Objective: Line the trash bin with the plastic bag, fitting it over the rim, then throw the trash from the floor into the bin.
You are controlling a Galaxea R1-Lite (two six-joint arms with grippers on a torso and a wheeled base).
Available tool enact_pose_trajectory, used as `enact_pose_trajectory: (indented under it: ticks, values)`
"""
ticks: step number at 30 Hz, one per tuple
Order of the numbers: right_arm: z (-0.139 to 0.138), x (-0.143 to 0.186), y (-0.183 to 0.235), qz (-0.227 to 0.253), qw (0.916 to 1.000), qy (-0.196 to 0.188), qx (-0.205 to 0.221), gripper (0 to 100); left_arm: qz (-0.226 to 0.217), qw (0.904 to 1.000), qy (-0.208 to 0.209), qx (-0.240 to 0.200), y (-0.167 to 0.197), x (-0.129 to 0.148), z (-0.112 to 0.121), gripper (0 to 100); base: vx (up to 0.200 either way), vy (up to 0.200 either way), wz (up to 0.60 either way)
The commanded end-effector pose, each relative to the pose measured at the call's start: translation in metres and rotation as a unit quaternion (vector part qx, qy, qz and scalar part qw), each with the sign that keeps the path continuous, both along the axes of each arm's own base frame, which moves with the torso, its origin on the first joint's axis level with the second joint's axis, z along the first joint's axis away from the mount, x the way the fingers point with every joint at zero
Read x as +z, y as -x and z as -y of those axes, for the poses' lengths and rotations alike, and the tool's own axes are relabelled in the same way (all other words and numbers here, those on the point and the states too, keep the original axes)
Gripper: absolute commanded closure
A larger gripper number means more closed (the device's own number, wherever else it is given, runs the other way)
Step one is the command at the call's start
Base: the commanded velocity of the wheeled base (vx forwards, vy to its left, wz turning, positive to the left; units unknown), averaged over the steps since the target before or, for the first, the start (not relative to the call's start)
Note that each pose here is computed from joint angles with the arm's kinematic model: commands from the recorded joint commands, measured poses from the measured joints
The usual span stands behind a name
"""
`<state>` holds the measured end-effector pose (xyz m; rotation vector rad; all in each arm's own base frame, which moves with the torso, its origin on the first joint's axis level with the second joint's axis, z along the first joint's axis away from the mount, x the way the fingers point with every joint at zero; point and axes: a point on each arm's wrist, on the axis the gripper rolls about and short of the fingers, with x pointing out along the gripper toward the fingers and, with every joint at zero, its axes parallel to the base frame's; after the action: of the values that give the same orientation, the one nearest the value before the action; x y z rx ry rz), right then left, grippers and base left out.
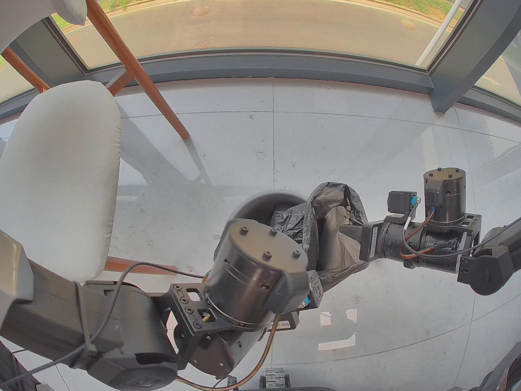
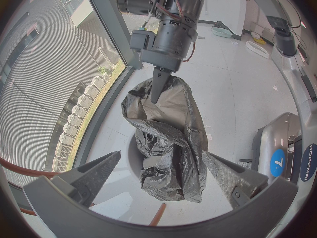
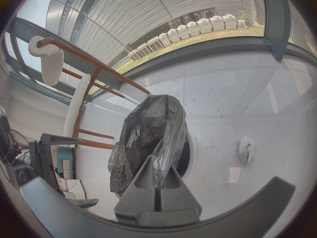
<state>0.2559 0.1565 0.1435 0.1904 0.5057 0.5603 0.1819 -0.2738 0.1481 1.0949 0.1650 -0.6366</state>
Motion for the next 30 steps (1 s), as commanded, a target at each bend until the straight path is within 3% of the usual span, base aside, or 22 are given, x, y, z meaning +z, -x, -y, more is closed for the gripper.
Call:
enact_pose_trajectory:
  ticks: [1, 16, 17, 30]
  values:
    - [0.001, 0.0, 0.002, -0.001, 1.0, 0.0, 0.0, 100, -0.018, 0.9998, -0.006, 0.007, -0.005, -0.018, 0.009, 0, 0.0, 0.0, 0.0]
    - [0.0, 0.003, 0.002, 0.004, 1.0, -0.003, 0.001, 100, -0.013, 0.9992, -0.003, 0.038, -0.027, -0.045, 0.023, 0, 0.0, 0.0, 0.0]
    - [0.0, 0.003, 0.002, 0.004, 1.0, -0.003, 0.001, 100, -0.013, 0.9992, -0.002, 0.038, -0.027, -0.045, 0.023, 100, 0.0, 0.0, 0.0]
    - [0.01, -0.01, 0.008, -0.014, 0.9998, 0.015, -0.005, 100, -0.008, 0.9992, 0.013, 0.037, -0.025, -0.034, 0.02, 100, 0.0, 0.0, 0.0]
